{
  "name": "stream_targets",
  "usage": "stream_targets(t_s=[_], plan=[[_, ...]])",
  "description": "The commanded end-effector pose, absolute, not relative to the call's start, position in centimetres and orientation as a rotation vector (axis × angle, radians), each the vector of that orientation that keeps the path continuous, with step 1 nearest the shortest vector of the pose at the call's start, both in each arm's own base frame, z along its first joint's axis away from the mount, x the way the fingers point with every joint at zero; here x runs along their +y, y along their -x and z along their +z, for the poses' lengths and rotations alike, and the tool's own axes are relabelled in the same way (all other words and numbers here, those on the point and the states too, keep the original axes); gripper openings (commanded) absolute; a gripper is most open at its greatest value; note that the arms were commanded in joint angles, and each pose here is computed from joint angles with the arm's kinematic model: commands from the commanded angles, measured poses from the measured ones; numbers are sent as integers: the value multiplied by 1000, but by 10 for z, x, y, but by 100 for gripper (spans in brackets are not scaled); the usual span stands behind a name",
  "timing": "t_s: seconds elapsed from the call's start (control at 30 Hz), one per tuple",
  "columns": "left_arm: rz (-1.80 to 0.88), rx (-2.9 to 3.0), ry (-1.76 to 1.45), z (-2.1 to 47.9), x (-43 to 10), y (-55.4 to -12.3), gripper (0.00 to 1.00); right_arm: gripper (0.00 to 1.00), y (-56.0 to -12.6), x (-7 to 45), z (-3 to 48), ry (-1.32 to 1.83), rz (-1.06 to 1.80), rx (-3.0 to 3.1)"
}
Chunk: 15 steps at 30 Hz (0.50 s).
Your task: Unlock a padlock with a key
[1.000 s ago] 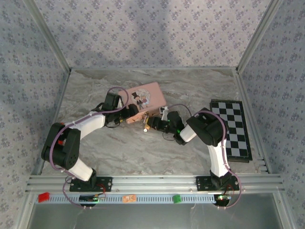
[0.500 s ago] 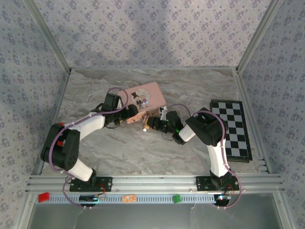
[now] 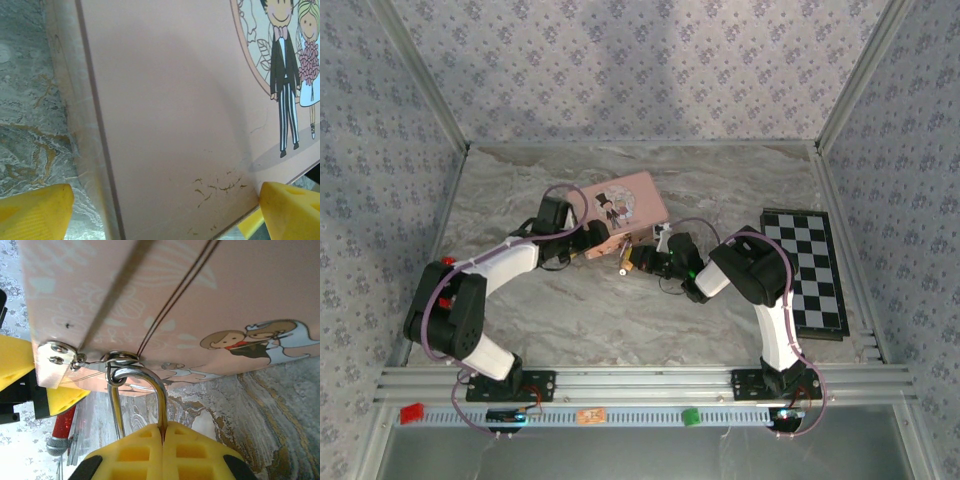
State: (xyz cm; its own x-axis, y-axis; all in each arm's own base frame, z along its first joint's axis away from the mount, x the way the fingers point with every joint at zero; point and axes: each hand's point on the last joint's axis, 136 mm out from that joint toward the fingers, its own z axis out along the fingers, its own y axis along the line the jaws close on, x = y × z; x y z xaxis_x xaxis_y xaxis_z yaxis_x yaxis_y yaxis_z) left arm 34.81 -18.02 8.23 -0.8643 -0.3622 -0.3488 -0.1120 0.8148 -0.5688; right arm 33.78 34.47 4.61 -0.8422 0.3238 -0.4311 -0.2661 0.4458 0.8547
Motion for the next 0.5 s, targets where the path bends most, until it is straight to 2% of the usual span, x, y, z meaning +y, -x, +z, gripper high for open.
stream_targets(t_s=[0.0, 0.47], plan=[[-758, 2532, 380, 87, -172, -347, 95, 2, -344, 347, 57, -77, 1411, 2114], [-778, 2524, 396, 85, -169, -348, 96, 0, -346, 341, 82, -220, 1457, 2016]])
